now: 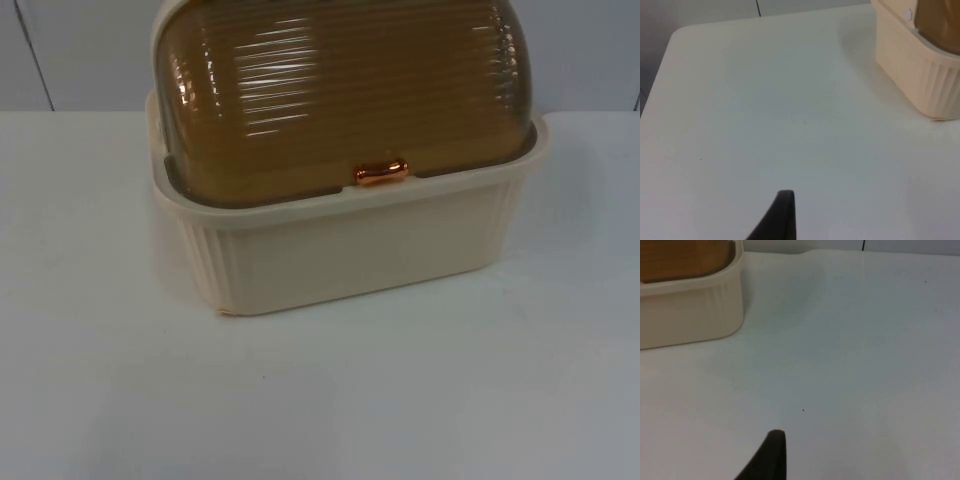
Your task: Open the box lid with the left hand, place the block into the box with the right hand, then close the box lid with the left hand.
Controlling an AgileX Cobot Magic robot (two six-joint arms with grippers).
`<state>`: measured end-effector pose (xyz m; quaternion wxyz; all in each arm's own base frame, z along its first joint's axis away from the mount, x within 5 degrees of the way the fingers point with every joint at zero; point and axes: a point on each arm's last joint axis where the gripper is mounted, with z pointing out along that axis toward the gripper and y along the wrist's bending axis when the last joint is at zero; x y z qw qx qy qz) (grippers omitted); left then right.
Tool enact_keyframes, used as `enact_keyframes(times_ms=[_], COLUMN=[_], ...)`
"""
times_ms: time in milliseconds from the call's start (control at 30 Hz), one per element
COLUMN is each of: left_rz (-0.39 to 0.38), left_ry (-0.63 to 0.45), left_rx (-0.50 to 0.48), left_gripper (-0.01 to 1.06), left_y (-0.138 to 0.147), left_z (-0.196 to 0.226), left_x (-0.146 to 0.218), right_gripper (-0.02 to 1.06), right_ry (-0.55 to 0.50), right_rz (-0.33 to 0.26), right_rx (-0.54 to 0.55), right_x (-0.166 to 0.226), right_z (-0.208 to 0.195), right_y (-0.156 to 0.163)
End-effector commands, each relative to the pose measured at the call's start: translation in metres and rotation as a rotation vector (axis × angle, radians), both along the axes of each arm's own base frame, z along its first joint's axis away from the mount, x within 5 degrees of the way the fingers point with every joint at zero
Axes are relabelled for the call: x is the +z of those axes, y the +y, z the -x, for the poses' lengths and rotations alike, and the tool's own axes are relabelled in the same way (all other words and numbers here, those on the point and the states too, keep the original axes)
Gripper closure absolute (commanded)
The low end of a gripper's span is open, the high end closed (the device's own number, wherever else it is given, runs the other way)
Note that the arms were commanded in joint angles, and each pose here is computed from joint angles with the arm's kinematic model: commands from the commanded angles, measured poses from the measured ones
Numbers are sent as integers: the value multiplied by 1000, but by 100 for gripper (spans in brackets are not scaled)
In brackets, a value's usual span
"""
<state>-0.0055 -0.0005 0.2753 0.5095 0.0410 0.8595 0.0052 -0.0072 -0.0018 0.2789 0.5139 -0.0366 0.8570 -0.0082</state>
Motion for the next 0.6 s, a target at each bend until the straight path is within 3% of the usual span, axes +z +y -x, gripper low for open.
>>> enact_keyframes(times_ms=[0,567], left_rz=[19,35], left_ry=[-8,-7], left_rx=[-6,-2], left_gripper=[0,0], left_y=[-1,-1], left_z=[-1,-1], left_x=[-1,-1], right_gripper=[-1,-1], right_ry=[-14,-14], right_rz=[-3,-3], right_rx=[-4,-4], right_x=[1,1], right_z=[0,0], right_y=[0,0])
